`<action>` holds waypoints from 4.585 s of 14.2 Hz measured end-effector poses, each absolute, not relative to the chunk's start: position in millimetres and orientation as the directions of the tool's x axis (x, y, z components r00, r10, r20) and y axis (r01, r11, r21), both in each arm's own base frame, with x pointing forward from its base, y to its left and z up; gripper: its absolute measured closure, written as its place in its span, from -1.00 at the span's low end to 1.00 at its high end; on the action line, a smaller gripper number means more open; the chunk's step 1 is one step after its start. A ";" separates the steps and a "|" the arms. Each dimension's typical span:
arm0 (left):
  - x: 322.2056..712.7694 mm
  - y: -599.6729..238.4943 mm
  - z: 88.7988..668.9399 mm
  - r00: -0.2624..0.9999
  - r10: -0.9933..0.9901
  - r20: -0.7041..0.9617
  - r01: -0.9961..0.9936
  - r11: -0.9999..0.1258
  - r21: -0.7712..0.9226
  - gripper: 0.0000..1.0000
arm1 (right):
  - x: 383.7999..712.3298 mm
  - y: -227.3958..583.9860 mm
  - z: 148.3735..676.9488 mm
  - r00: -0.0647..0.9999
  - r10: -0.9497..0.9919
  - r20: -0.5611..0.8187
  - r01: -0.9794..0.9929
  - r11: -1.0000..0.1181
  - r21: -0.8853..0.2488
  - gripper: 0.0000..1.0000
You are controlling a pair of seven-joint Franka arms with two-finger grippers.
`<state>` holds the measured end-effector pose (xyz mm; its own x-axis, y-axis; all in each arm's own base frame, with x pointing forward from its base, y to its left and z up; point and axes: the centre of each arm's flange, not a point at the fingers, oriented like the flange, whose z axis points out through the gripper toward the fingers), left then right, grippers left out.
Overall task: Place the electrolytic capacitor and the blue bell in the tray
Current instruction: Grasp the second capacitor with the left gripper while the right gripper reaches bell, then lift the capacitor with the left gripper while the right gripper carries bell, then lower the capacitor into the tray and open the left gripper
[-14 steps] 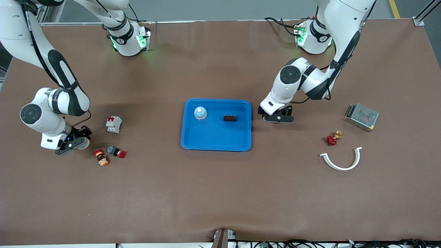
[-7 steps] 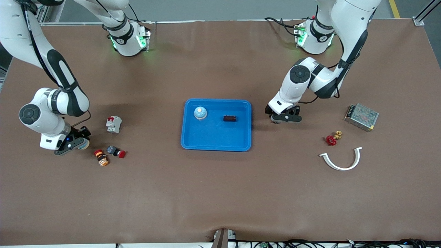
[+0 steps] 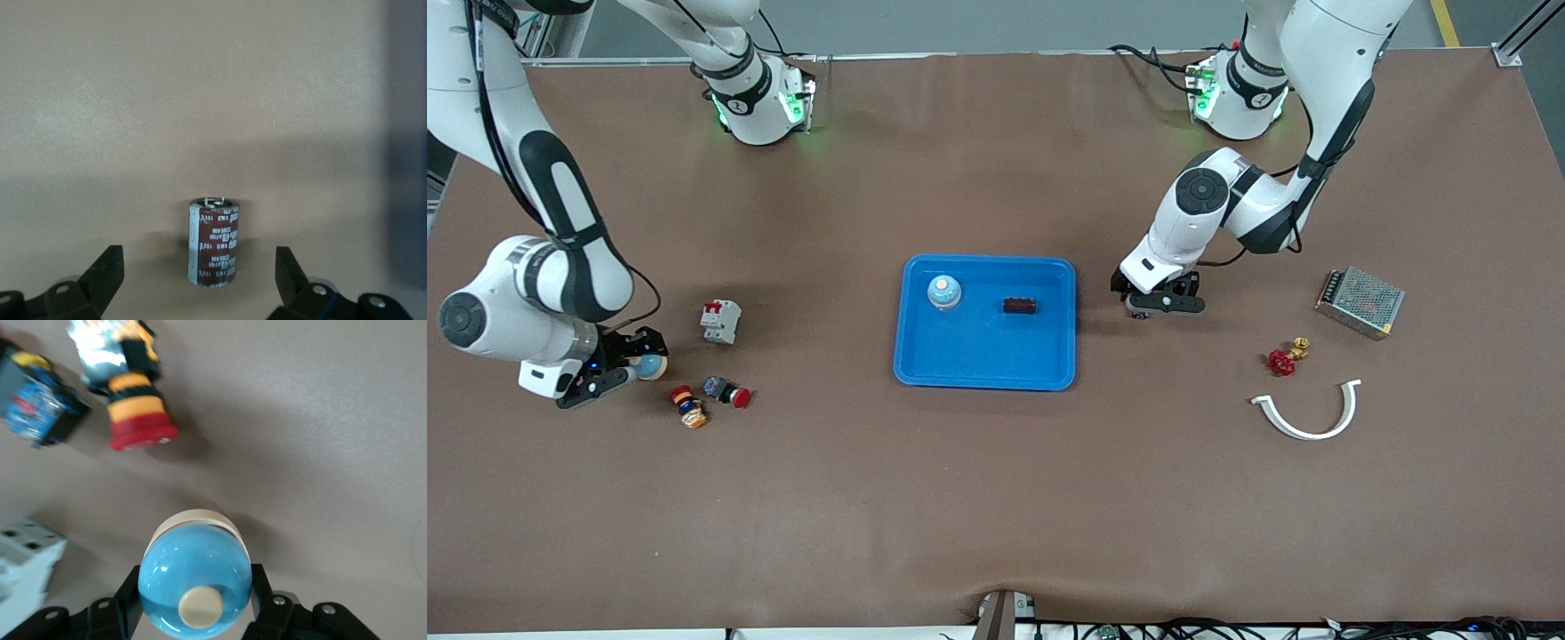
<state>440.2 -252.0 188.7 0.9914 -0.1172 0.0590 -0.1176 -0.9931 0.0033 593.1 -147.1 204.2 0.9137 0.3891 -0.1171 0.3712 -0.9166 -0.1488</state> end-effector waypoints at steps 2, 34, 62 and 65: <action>439.5 -253.1 184.8 0.991 -0.117 0.062 -0.118 -0.993 0.016 -1.00 | 600.5 -140.7 214.5 0.925 0.356 -0.132 0.332 -0.927 -0.174 -0.33; 477.5 -277.6 215.7 0.858 0.512 0.045 0.511 -0.859 0.031 0.32 | 512.5 413.6 268.8 0.951 -0.299 -0.079 -0.302 -0.953 -0.025 -0.33; 539.8 -434.4 246.9 0.119 0.987 -0.110 0.991 -0.110 0.080 0.32 | 521.4 403.5 191.0 0.938 -0.341 -0.064 -0.342 -0.940 -0.005 -0.33; 543.5 -451.5 241.3 0.102 0.990 -0.092 0.992 -0.094 0.085 0.32 | 521.4 403.5 190.1 0.938 -0.341 -0.064 -0.342 -0.940 -0.005 -0.33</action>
<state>543.5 -451.5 241.3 0.1019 0.9905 -0.0923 0.9920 -0.0942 0.0845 521.4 403.5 190.1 0.9379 -0.3410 -0.0636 -0.3419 -0.9397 -0.0046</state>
